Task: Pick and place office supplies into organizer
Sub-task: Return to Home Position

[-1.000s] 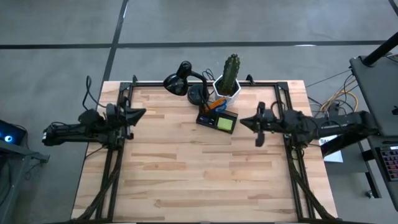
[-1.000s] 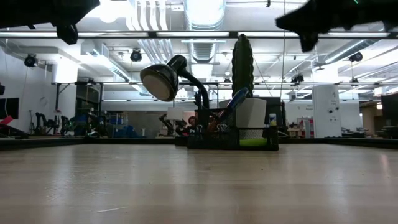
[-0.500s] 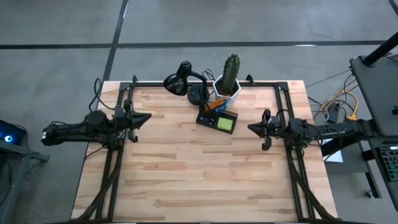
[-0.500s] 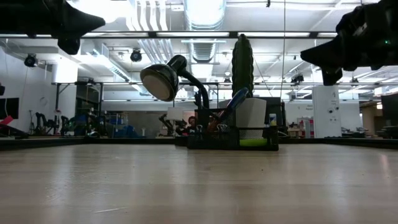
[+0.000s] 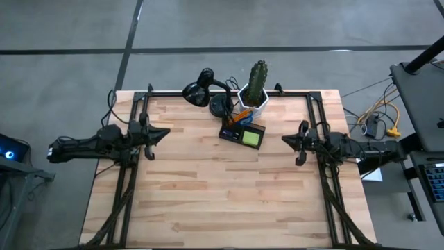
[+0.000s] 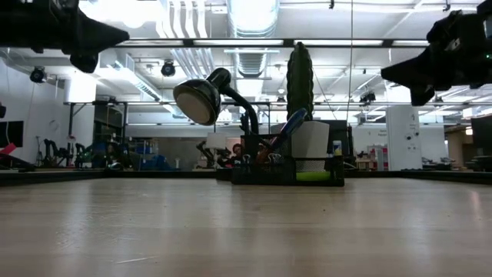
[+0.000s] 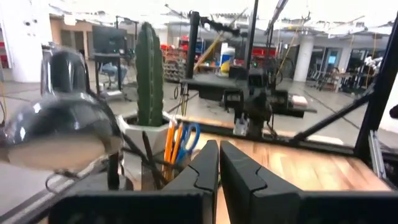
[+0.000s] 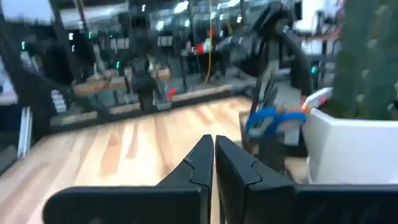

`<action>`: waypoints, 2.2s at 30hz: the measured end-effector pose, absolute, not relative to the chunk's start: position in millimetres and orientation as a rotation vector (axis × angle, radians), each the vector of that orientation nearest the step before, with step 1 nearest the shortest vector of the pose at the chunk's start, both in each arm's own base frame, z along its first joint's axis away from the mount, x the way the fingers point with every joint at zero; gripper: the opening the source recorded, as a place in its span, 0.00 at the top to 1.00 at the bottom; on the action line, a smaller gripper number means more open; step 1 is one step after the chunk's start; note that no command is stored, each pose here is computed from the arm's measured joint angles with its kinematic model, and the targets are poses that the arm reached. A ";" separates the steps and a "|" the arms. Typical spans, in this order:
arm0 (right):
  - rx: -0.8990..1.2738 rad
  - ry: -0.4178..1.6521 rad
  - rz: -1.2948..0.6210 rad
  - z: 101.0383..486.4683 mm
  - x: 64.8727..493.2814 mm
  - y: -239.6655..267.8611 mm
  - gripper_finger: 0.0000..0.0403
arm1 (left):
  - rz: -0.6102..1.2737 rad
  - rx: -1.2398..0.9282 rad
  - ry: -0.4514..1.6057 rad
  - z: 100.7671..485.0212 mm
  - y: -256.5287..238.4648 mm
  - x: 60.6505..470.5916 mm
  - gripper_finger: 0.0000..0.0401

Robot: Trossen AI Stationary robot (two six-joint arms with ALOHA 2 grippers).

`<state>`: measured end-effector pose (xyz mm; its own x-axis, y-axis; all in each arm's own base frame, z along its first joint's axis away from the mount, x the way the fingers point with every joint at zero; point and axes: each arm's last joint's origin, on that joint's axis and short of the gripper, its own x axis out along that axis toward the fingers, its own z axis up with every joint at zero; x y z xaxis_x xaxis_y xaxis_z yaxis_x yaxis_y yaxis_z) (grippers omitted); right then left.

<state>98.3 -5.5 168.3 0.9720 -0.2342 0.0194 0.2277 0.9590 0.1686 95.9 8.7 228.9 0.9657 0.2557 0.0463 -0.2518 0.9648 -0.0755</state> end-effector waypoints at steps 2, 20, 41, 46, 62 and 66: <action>0.160 -0.083 -0.242 172.2 96.0 -5.9 0.98 | 0.250 -0.073 -0.037 218.4 8.5 97.1 1.00; 0.223 -0.094 -0.287 172.2 95.8 -7.1 0.98 | 0.228 -0.164 -0.053 169.4 8.0 98.2 1.00; 0.168 -0.087 -0.291 172.1 95.7 -7.2 0.98 | 0.236 -0.220 0.028 161.7 8.1 103.9 1.00; 0.163 -0.078 -0.292 171.5 96.3 -7.2 0.98 | 0.239 -0.217 0.049 159.8 8.2 105.1 1.00; 0.165 -0.079 -0.292 171.5 96.3 -7.1 0.98 | 0.244 -0.212 0.090 156.0 8.2 107.3 1.00; 0.165 -0.079 -0.292 171.5 96.3 -7.1 0.98 | 0.244 -0.213 0.090 156.0 8.2 107.3 1.00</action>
